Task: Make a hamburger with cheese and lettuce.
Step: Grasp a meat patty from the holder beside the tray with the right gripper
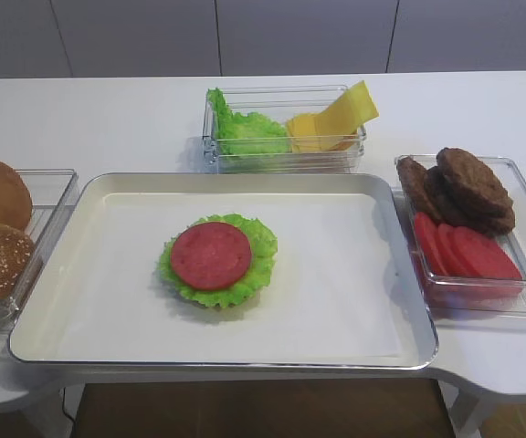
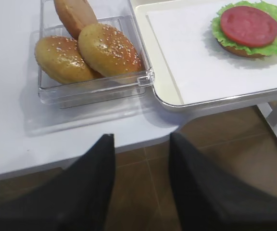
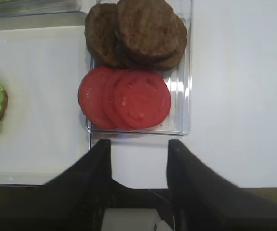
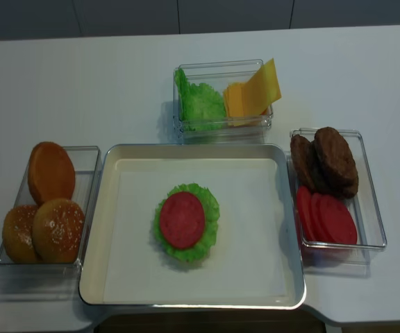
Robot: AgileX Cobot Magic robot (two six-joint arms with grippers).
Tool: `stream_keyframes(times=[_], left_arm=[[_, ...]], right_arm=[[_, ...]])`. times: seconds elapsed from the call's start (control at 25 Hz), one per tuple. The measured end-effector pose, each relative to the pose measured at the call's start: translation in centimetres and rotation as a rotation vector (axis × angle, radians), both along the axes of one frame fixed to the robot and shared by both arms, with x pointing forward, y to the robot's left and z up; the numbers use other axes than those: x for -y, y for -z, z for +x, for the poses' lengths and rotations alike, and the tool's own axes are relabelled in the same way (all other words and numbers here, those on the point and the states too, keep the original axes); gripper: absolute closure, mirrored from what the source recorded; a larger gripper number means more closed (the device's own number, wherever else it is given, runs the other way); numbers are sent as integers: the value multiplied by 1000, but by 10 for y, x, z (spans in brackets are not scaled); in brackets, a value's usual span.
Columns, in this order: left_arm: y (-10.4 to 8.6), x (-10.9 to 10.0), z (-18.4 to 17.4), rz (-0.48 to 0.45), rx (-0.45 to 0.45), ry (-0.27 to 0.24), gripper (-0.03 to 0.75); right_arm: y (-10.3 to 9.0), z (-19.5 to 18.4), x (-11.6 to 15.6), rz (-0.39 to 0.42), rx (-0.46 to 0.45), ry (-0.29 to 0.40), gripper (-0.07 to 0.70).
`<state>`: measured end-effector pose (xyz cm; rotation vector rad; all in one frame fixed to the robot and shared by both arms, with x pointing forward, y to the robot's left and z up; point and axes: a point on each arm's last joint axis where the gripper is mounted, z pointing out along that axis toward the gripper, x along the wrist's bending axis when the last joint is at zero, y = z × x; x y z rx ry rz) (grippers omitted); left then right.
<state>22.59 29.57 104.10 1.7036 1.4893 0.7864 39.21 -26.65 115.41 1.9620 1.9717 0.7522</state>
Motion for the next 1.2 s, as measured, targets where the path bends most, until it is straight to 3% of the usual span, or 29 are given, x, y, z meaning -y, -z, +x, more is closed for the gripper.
stream_keyframes(times=[0.2,0.36,0.64,1.2], left_arm=[[0,0,0,0,0,0,433],[0,0,0,0,0,0,433],[0,0,0,0,0,0,433],[0,0,0,0,0,0,433]], right_arm=[[-3,44,-7,15,-84,44,328],[5,80,-13,20,-150,58,325],[32,134,-46,-32,-252,-9,235],[91,194,-56,-137,-382,15,223]])
